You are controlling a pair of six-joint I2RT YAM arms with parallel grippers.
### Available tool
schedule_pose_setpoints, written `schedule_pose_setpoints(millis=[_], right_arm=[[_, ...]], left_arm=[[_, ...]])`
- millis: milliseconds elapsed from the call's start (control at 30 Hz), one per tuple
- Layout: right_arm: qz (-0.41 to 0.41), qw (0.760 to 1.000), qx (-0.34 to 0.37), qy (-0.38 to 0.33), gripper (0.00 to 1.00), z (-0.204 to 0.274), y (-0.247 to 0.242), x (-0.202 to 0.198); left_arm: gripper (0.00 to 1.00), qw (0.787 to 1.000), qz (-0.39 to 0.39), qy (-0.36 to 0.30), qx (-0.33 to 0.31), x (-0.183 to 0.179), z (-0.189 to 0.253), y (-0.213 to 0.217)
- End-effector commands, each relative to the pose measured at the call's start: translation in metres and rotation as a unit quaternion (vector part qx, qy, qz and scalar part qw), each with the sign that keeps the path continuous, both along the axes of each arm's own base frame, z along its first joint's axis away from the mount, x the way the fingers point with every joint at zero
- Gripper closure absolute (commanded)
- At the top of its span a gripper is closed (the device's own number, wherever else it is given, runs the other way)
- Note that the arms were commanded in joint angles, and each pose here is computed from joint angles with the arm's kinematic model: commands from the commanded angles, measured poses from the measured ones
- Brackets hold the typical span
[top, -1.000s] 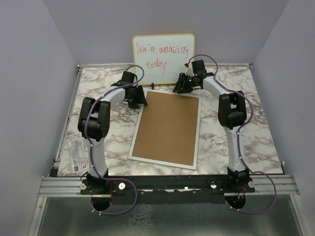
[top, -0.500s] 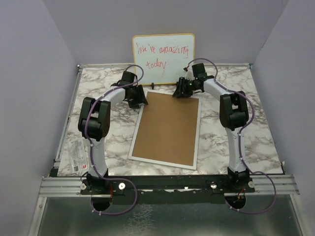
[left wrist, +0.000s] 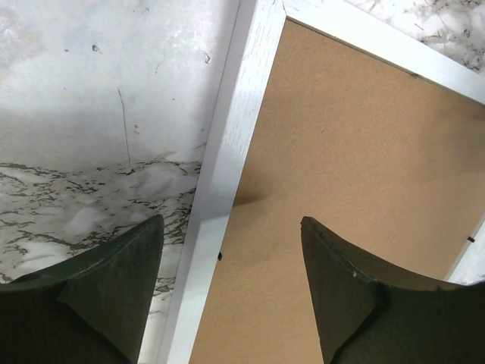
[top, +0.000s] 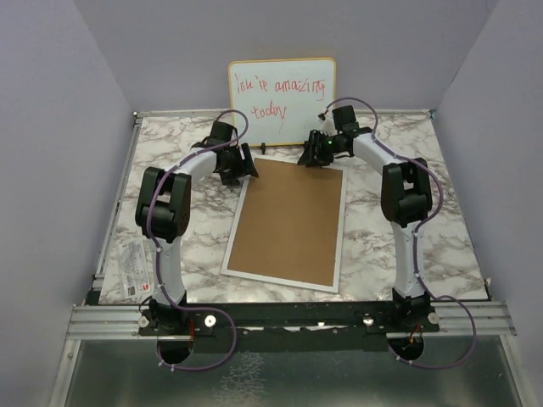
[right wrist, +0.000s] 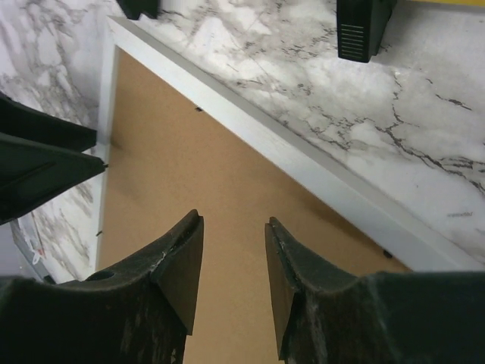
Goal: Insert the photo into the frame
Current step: Install the photo frame at the center of the board.
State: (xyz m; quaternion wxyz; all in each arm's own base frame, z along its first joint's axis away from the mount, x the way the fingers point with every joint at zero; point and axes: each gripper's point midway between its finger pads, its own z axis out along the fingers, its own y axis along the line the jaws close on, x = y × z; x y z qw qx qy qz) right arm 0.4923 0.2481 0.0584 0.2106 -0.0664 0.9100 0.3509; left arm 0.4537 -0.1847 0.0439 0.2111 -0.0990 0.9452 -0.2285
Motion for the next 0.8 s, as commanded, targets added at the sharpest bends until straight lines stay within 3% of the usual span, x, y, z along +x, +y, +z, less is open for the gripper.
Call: schedule_pose_setpoints(millis=[0, 167, 300, 433, 600, 767], right_arm=[[-0.046, 0.998, 0.016, -0.039, 0.56, 0.068, -0.001, -0.001], [-0.150, 0.987, -0.047, -0.026, 0.52, 0.065, -0.042, -0.029], [-0.222, 0.965, -0.141, 0.009, 0.29, 0.044, -0.088, -0.067], [-0.238, 0.951, -0.189, 0.055, 0.24, 0.019, -0.112, -0.108], [-0.237, 0.946, -0.192, 0.110, 0.24, -0.005, -0.115, -0.145], [-0.208, 0.957, -0.149, 0.139, 0.24, -0.015, -0.097, -0.155]], left_arm=[[0.22, 1.000, 0.000, -0.015, 0.016, -0.002, 0.019, 0.009], [0.18, 0.999, -0.001, 0.008, 0.053, -0.033, 0.011, 0.027], [0.16, 0.998, -0.025, 0.044, 0.037, -0.069, -0.002, 0.026], [0.14, 0.996, -0.039, 0.074, 0.033, -0.100, -0.013, 0.027], [0.15, 0.993, -0.062, 0.104, 0.010, -0.124, -0.021, 0.020], [0.28, 0.987, -0.092, 0.130, -0.018, -0.141, -0.026, 0.004]])
